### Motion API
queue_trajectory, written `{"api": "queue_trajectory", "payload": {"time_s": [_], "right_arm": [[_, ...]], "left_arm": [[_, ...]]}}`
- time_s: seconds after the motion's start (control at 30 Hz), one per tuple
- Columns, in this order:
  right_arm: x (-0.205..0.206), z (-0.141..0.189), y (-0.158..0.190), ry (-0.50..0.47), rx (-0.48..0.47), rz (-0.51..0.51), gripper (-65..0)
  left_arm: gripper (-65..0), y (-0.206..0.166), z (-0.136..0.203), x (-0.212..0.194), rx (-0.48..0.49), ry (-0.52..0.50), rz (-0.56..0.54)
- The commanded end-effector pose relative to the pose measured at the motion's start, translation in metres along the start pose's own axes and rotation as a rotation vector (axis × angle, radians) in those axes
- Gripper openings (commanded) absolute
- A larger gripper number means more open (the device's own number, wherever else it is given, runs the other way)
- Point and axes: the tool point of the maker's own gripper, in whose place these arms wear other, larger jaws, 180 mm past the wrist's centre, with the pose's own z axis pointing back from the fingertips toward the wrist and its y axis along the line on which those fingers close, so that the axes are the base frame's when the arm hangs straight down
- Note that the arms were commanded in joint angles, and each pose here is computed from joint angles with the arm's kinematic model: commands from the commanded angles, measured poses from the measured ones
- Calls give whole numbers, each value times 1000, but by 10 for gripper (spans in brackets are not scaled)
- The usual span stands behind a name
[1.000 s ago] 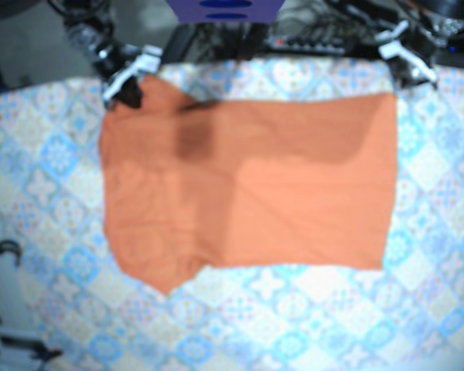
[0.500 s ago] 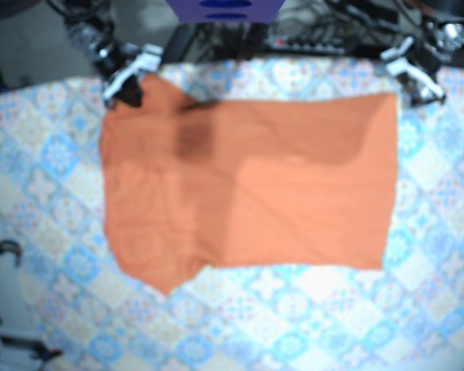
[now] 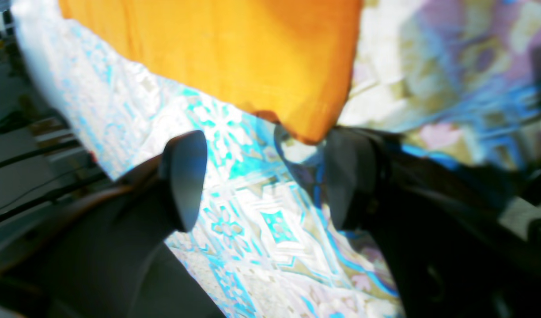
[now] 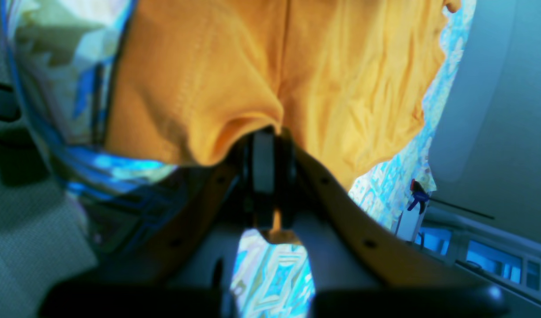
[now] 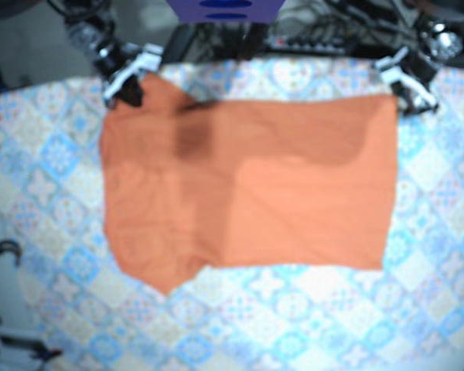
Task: Fold the T-shirt properly
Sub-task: 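Adjust both grippers' grip on the shoulder corners of the shirt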
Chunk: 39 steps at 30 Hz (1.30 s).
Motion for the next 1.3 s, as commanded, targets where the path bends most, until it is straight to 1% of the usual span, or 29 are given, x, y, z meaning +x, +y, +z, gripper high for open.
{"api": "queue_trajectory", "payload": {"time_s": [0.0,0.27,0.53,0.93,1.2,1.27], "right_arm": [[-1,2,-9,-3,-31,9,-650],[-1,2,-9,-3,-31,9,-650],[-1,2,-9,-3,-31,9,-650],[-1,2,-9,-3,-31,9,-650],[-1,2,-9,-3,-30,10,-650],[-1,2,-9,-3,-30,10,-650]], "left_arm": [[-252,1,-3,-8,-16,28,-15],[-252,0,-6,-2,-20,13,-20],[-252,12,-6,11,9,-19,-21],[-252,23,-10,14,35,-28,-22],[-252,50,-7,47,100,-109,-29],[-252,51,-6,55,88,-128,-31]]}}
